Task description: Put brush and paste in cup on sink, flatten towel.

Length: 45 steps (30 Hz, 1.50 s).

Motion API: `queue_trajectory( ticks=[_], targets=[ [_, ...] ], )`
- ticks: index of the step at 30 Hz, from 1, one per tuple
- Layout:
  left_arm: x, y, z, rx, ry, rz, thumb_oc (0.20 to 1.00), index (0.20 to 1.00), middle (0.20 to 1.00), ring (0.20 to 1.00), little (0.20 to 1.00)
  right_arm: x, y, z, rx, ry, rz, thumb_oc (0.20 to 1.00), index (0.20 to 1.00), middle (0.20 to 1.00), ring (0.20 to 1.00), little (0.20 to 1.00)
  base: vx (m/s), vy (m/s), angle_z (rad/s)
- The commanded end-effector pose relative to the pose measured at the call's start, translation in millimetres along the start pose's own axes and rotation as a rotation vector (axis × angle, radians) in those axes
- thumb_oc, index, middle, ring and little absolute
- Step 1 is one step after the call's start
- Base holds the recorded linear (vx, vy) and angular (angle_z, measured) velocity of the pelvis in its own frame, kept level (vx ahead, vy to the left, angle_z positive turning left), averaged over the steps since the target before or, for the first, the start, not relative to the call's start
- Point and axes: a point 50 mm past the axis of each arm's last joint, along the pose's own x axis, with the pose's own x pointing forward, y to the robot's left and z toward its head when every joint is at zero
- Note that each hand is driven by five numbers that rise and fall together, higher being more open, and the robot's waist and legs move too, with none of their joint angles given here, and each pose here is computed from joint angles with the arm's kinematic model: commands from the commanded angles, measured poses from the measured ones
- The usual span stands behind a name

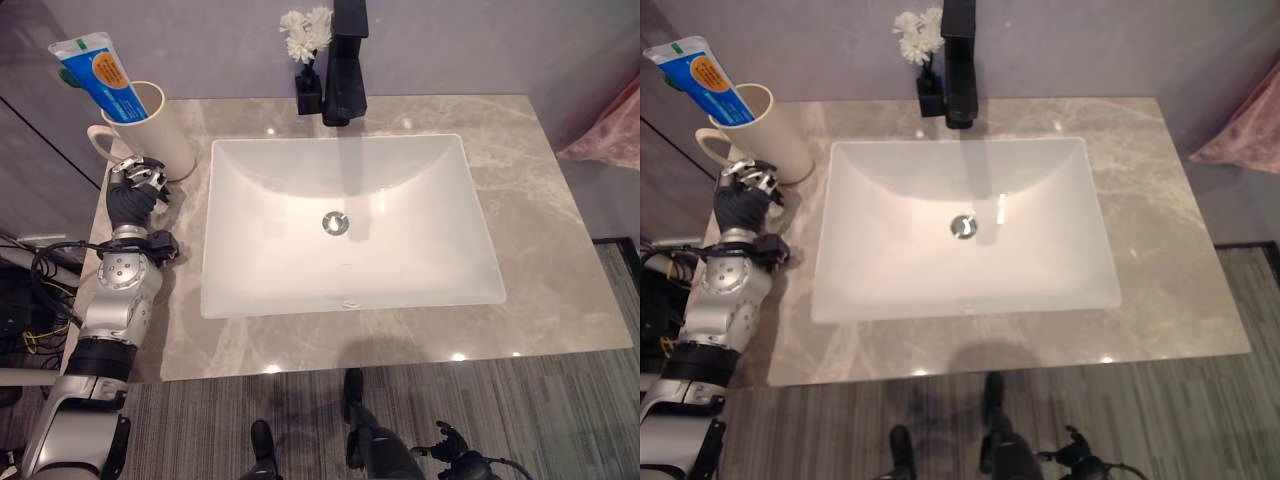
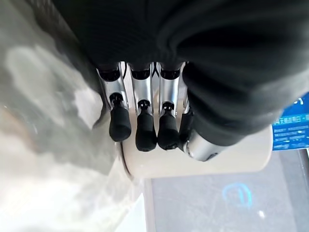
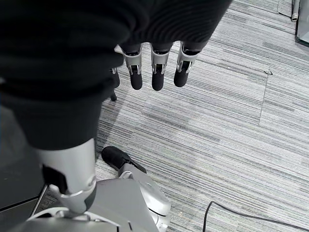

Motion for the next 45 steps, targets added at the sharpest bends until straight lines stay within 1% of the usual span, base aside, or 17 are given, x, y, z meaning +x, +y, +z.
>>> queue_trajectory(
  ticks=[1,7,20,25,32,45],
  targets=[
    [11.2,7.1,7.1,0.030,-0.012,0.040,0.200,0.200,0.200,0.200,0.200,2.0,-0.8,17.7,-0.002,-0.068,-0.002,1.000,1.000,1.000,1.000,1.000,0.00,-0.010,-0.09],
    [20.3,11.7,14.1,0.045,-0.020,0.066,0.200,0.200,0.200,0.200,0.200,1.6,-2.0,15.5,-0.010,-0.066,-0.005,1.000,1.000,1.000,1.000,1.000,0.00,-0.010,-0.09],
    [50.2,19.3,52.4,0.102,-0.092,0.129,0.200,0.200,0.200,0.200,0.200,2.8,-10.4,15.8,0.003,-0.067,-0.033,1.000,1.000,1.000,1.000,1.000,-0.01,-0.006,-0.02],
    [52.5,23.3,54.7,0.129,-0.087,0.140,0.200,0.200,0.200,0.200,0.200,2.7,-8.3,18.5,0.000,-0.079,-0.025,1.000,1.000,1.000,1.000,1.000,-0.01,0.000,0.01],
    [59.9,34.9,63.2,0.110,-0.088,0.216,0.200,0.200,0.200,0.200,0.200,3.4,-8.2,30.1,0.018,-0.121,-0.026,1.000,1.000,1.000,1.000,1.000,0.00,-0.003,0.01],
    [66.6,37.5,72.1,0.119,-0.096,0.257,0.200,0.200,0.200,0.200,0.200,4.0,-12.5,31.3,0.019,-0.128,-0.042,1.000,1.000,1.000,1.000,1.000,0.00,0.000,0.00]
  ],
)
